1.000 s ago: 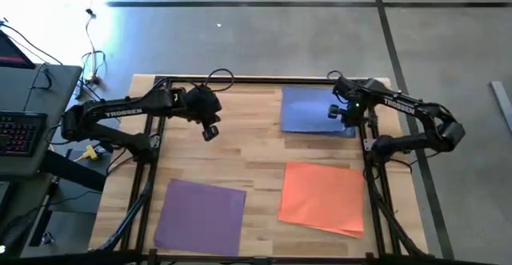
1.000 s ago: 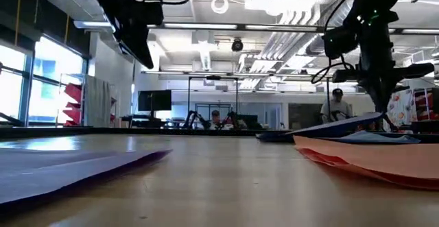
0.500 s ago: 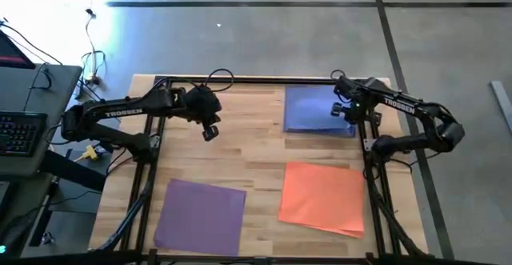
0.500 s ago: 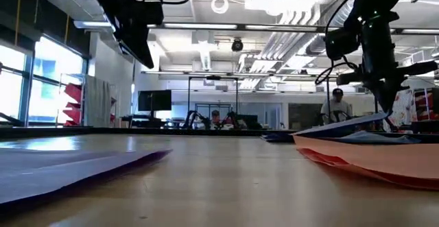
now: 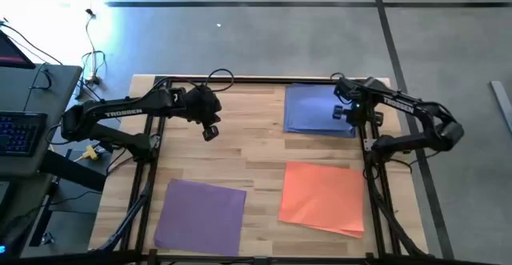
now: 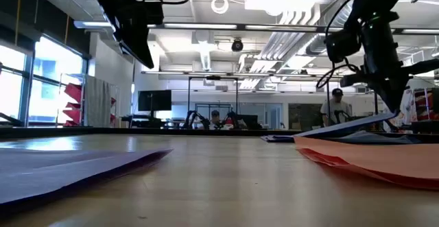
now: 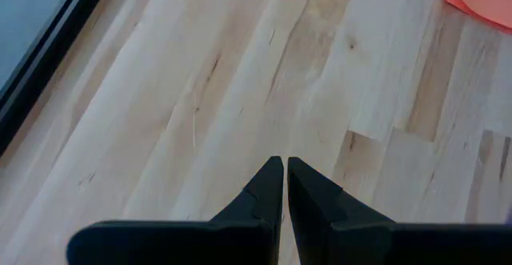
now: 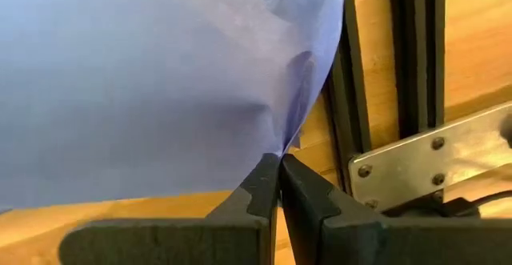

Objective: Organize paper
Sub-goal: Stack the blue colored paper on top of the blue colored paper

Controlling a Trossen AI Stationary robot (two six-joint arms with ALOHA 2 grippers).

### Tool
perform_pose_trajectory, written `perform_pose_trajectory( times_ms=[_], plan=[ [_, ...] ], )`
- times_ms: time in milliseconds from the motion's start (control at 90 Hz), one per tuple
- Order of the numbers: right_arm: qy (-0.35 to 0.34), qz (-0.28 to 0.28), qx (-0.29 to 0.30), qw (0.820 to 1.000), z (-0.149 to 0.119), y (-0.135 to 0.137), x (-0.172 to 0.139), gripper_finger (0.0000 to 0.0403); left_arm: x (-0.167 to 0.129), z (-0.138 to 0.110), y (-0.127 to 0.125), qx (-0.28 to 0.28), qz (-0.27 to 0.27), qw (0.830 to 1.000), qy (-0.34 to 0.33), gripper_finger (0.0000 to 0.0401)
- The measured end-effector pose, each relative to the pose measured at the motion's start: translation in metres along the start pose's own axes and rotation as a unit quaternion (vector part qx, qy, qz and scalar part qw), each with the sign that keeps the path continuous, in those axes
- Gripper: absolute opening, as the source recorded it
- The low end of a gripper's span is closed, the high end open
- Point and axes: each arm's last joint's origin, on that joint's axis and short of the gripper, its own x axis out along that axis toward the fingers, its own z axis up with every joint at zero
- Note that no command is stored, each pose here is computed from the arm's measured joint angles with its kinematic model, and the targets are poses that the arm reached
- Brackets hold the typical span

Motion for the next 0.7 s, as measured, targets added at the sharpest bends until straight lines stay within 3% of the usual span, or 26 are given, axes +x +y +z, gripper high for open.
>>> perform_pose_trajectory(
  times_ms=[400, 700],
  plan=[
    [0.021, -0.048, -0.048, 0.997, 0.001, 0.013, 0.014, 0.0006, 0.000, 0.000, 0.000, 0.000, 0.000, 1.000, 0.000, 0.0000],
    [0.028, -0.070, -0.018, 0.997, -0.002, 0.015, 0.018, 0.0076, 0.000, 0.000, 0.000, -0.001, 0.000, 1.000, 0.000, 0.0000]
  ],
)
